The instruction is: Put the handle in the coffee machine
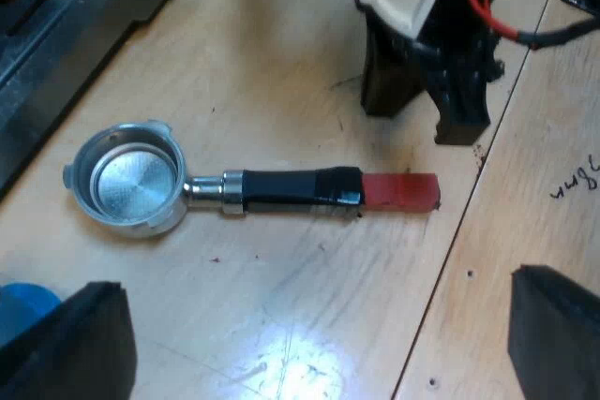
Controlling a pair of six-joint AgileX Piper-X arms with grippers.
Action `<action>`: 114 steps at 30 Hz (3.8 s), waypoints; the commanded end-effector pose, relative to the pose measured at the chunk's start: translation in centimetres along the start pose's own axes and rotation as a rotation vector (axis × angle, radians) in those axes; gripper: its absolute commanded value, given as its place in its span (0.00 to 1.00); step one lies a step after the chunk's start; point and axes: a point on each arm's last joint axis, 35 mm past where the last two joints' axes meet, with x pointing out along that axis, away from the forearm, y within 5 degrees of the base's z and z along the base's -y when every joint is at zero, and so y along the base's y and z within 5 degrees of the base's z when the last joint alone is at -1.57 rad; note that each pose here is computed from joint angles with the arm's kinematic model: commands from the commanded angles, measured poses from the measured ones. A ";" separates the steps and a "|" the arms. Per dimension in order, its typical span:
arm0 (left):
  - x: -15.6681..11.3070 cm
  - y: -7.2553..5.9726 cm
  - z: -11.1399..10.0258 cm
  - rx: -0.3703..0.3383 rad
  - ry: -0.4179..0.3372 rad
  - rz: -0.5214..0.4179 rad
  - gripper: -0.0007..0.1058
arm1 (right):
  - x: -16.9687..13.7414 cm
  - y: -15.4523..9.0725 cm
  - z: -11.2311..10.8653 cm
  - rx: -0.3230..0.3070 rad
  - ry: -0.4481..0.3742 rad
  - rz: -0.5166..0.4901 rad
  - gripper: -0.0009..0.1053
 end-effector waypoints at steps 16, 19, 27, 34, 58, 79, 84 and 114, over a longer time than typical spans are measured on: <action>-0.2 0.1 -1.2 -0.054 0.112 0.065 0.78 | 1.8 2.1 1.9 0.016 -0.086 0.215 0.01; -0.2 0.1 -1.4 -0.059 0.125 0.076 0.78 | 1.9 3.4 2.0 -0.027 -0.111 0.225 0.01; -1.1 -0.2 -1.1 -0.086 0.139 0.088 0.78 | 3.1 6.2 3.0 -0.036 -0.172 0.276 0.01; -1.8 -0.6 -0.7 -0.082 0.128 0.090 0.78 | 4.2 7.6 4.9 -0.020 -0.201 0.299 0.01; -2.1 -0.7 -1.0 -0.090 0.169 0.096 0.78 | 6.0 9.9 12.4 -0.004 -0.337 0.260 0.01; -2.0 -0.6 -0.4 -0.065 0.110 0.095 0.78 | -0.8 7.9 7.5 -0.122 -0.083 0.000 0.01; -2.0 -0.6 0.0 -0.054 0.082 0.095 0.78 | -2.9 7.4 6.2 -0.154 -0.039 -0.024 0.01; -2.0 -0.3 1.4 -0.005 -0.043 0.176 0.78 | -12.5 4.6 5.5 -0.035 -0.427 -0.187 0.48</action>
